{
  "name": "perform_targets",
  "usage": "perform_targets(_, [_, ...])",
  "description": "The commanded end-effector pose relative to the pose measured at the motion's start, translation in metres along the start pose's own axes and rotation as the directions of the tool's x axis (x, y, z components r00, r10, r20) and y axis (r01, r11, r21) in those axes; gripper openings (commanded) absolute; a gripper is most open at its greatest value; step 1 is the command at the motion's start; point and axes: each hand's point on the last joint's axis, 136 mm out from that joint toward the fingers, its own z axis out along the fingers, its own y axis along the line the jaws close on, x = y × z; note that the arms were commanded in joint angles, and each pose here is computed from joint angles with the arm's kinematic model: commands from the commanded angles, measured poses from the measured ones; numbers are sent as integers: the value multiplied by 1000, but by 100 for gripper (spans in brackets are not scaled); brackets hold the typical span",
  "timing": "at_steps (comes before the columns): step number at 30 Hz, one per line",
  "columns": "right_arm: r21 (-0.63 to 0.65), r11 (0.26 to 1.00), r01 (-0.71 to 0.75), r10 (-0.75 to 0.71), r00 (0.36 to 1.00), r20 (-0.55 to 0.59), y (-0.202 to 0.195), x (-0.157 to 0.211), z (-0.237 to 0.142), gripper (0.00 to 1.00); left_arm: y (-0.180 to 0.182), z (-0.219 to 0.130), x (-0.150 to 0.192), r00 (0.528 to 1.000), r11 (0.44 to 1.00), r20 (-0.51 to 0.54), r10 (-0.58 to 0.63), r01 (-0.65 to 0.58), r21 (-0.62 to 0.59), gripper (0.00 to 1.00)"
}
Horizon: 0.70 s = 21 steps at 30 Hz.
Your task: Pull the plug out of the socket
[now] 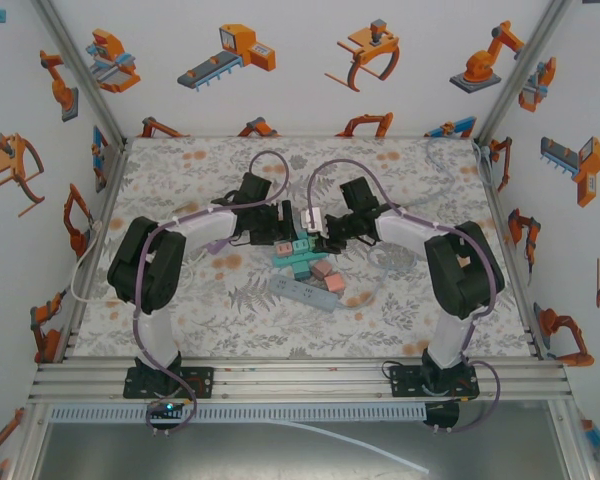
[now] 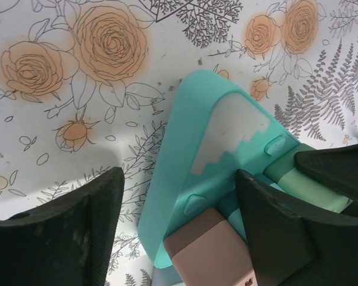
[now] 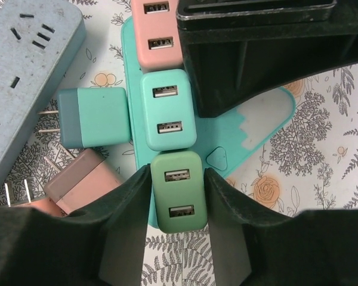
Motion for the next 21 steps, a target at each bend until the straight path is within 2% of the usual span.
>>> perform_targets(1, [-14, 999, 30, -30, 1000, -7, -1, -6, 1, 36, 9, 11, 9, 999, 1000, -39, -14, 13, -28, 66])
perform_targets(8, [-38, 999, 21, -22, 1000, -9, -7, -18, -4, 24, 36, 15, 23, 996, 988, -86, -15, 1, -154, 65])
perform_targets(12, [-57, 998, 19, -18, 1000, 14, -6, -26, -7, 22, 50, 22, 33, 993, 977, -114, -32, 7, -213, 65])
perform_targets(19, [-62, 998, -15, 19, 998, 61, -10, -38, -7, 15, 68, 22, 37, 995, 955, -93, -43, 13, -296, 64])
perform_targets(21, [-57, 998, 29, -29, 1000, 10, -6, -32, -1, 13, 74, 21, 37, 995, 944, -90, -38, 7, -331, 63])
